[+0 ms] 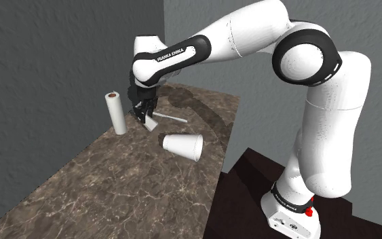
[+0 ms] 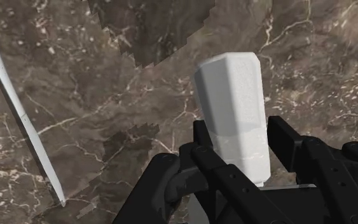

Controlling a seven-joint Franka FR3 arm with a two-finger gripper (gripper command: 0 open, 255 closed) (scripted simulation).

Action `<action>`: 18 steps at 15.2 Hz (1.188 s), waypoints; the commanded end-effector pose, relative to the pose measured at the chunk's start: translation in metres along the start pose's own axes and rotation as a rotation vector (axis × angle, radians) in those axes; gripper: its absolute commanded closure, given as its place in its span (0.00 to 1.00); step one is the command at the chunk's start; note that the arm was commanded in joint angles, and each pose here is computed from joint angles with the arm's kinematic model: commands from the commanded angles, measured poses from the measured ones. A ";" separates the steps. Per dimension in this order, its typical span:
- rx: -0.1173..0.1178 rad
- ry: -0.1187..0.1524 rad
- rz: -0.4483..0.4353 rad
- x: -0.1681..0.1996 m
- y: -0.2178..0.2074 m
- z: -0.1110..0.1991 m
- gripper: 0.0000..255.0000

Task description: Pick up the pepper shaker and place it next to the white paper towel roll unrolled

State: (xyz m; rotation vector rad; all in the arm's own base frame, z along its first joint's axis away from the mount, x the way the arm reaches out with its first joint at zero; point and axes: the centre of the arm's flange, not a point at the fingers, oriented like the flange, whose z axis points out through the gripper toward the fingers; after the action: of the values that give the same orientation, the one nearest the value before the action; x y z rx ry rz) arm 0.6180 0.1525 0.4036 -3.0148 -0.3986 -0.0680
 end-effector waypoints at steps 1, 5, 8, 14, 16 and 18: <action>0.000 0.001 0.000 0.000 0.001 0.011 1.00; 0.000 0.001 0.000 -0.002 0.002 0.030 1.00; 0.000 0.001 0.000 -0.001 0.002 0.030 1.00; 0.000 0.001 0.000 -0.001 0.002 0.030 0.00; 0.000 0.001 0.000 -0.001 0.002 0.030 0.00; 0.000 0.001 0.000 -0.001 0.002 0.030 0.00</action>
State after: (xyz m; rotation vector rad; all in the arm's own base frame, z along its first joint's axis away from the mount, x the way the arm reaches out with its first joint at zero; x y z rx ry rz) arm 0.6182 0.1528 0.3739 -3.0147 -0.3988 -0.0690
